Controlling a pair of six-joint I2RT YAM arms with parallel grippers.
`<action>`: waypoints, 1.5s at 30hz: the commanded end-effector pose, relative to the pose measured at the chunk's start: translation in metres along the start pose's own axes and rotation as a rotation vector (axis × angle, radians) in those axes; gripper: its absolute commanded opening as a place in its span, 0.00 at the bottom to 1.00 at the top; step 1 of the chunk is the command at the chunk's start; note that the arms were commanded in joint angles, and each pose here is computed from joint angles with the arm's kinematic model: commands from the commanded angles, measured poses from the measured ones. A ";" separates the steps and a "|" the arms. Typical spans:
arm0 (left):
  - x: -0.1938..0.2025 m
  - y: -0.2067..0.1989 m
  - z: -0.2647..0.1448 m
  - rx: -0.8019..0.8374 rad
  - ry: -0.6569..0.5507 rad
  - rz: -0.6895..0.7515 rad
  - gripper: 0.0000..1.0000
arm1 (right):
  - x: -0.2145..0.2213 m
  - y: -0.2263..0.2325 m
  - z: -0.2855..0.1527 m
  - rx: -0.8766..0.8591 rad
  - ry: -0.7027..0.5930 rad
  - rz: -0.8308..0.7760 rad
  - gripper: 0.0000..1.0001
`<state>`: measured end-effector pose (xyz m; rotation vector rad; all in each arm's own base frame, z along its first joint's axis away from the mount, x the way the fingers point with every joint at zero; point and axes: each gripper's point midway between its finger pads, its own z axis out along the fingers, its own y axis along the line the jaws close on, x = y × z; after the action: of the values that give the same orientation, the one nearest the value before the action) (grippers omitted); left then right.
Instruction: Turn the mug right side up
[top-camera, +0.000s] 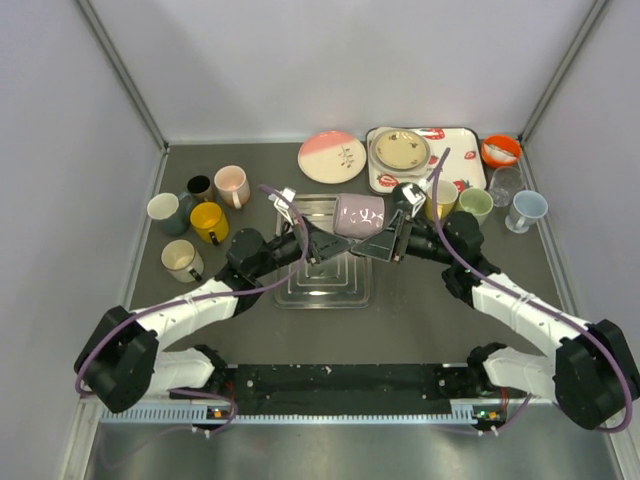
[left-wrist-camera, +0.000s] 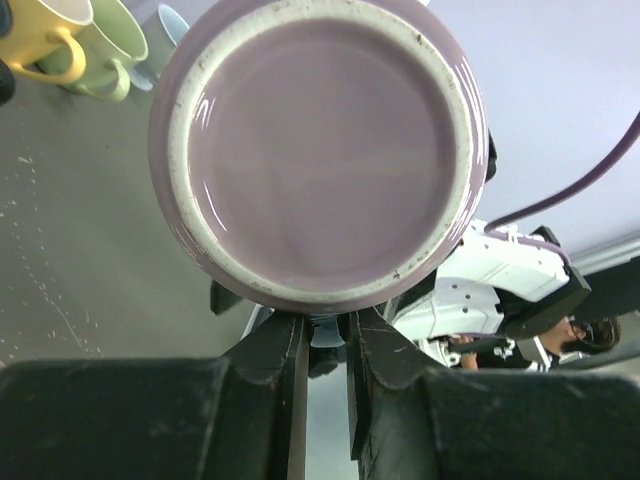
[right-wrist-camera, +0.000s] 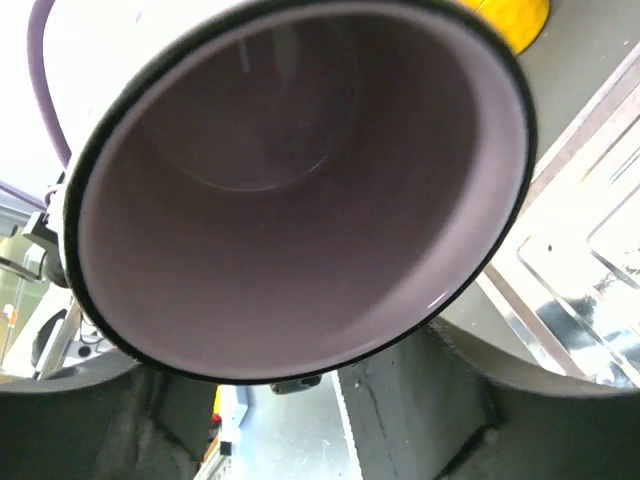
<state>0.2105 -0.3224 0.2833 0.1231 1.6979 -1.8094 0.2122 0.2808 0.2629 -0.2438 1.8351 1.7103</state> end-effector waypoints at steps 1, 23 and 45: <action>-0.008 -0.043 -0.002 0.176 -0.034 0.076 0.00 | -0.017 0.030 0.011 -0.103 -0.037 -0.074 0.54; 0.011 -0.039 -0.014 0.197 0.017 0.097 0.00 | -0.037 0.032 0.008 -0.030 -0.113 -0.211 0.00; -0.007 0.031 -0.037 -0.125 -0.098 0.110 0.68 | -0.059 -0.051 -0.062 0.701 -0.148 -0.333 0.00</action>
<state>0.2076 -0.3069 0.2743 0.1371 1.6461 -1.7822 0.2341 0.2423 0.2245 -0.2448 2.0748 1.1180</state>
